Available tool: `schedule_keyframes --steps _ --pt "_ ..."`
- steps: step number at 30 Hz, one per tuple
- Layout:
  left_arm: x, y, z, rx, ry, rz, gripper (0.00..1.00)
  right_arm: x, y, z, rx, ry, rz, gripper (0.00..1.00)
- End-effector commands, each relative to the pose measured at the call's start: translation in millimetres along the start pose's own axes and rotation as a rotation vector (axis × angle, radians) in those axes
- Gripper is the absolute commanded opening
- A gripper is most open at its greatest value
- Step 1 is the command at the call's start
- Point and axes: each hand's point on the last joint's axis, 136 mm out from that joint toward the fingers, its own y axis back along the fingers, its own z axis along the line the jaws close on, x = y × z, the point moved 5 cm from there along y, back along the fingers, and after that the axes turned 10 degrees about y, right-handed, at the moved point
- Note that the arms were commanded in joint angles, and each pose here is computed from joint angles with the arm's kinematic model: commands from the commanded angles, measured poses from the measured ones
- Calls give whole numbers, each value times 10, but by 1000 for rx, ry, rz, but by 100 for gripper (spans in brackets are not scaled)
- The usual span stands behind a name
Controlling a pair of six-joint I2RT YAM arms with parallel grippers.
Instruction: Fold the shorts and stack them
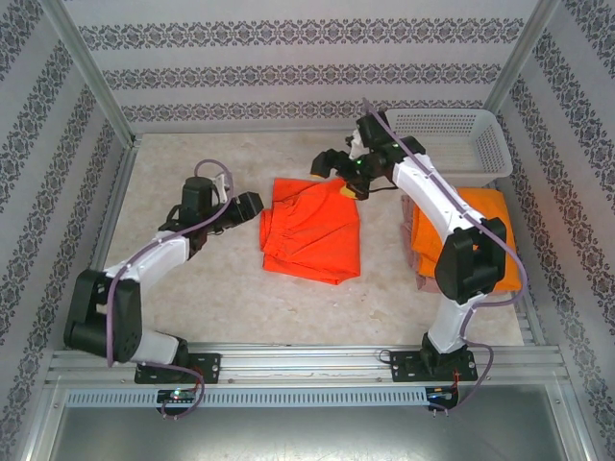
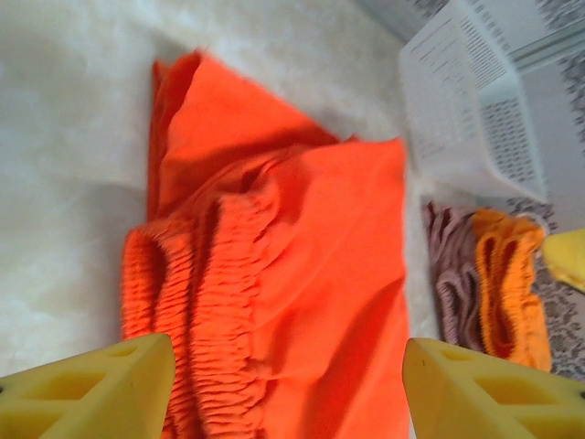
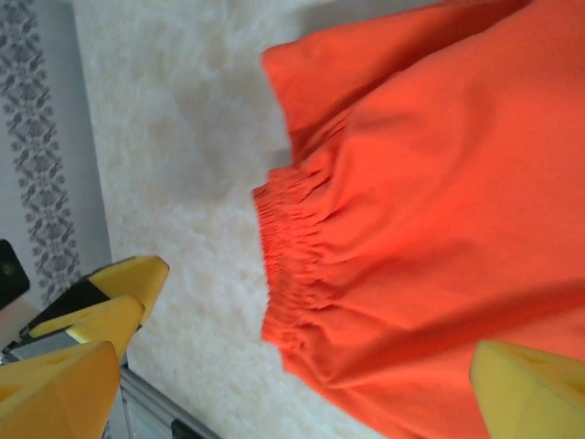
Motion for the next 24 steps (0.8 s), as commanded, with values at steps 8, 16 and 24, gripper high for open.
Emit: schedule_keyframes --steps 8,16,24 --pt "56 -603 359 -128 -1 158 67 -194 -522 -392 -63 -57 44 98" --pt "49 -964 389 -138 -28 221 37 -434 -854 -657 -44 -102 52 98" --pt "-284 -822 -45 -93 -143 135 3 -504 -1002 -936 -5 -166 59 98"
